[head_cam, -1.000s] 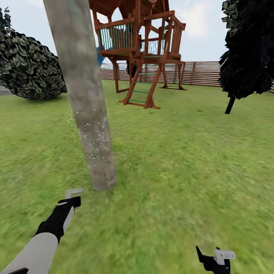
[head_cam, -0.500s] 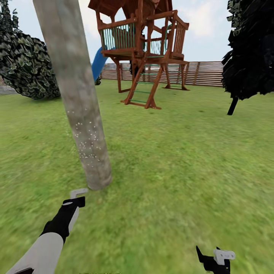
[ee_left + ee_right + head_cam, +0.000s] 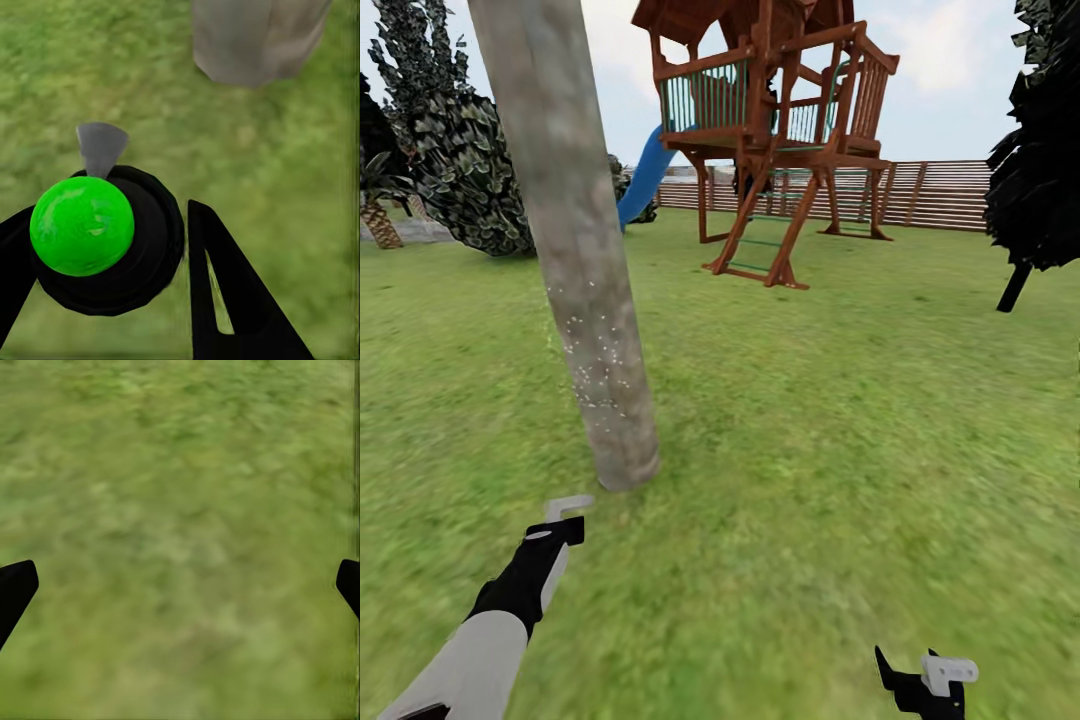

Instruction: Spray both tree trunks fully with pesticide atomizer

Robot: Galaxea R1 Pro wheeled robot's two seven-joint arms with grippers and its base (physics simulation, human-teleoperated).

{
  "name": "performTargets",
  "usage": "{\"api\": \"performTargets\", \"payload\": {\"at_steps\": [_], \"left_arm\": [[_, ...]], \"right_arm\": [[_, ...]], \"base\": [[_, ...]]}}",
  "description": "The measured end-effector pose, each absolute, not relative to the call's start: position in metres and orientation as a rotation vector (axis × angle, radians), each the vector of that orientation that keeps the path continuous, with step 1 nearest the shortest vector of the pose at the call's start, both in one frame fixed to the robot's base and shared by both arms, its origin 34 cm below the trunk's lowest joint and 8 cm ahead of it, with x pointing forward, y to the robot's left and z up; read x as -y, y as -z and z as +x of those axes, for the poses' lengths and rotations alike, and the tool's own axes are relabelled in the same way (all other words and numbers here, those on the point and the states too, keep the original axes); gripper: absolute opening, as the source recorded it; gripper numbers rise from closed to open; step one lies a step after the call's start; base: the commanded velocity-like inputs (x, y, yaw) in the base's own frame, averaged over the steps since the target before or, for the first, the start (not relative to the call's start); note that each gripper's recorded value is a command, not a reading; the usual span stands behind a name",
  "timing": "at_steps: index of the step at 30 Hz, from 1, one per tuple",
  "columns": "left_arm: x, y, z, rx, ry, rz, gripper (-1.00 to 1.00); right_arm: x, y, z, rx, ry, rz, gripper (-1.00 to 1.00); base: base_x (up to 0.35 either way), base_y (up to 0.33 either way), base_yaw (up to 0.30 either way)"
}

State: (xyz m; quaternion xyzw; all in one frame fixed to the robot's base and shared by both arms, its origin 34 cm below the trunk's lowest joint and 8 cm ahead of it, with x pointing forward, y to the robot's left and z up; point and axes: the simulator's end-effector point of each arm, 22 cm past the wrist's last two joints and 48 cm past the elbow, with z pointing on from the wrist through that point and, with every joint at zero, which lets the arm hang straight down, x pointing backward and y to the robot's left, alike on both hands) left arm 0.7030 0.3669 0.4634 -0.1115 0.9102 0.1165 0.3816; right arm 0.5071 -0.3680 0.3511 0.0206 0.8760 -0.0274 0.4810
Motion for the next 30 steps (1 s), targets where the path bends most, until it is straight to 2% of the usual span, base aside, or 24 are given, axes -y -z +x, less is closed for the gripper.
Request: {"api": "performTargets", "payload": {"at_steps": [13,30], "left_arm": [[-0.3658,-0.4628,0.7027,-2.324,-0.295,-0.284,-1.0],[-0.3611,-0.4617,0.7027,-2.327,-0.288,-0.282,-1.0]], "right_arm": [[0.367,-0.3506,0.5066,-2.138,0.064,0.051,1.0],[0.3669,-0.3507,0.5069,-2.137,0.064,0.051,1.0]], "base": [[0.104,-0.273,0.033],[0.112,-0.273,0.265]]}}
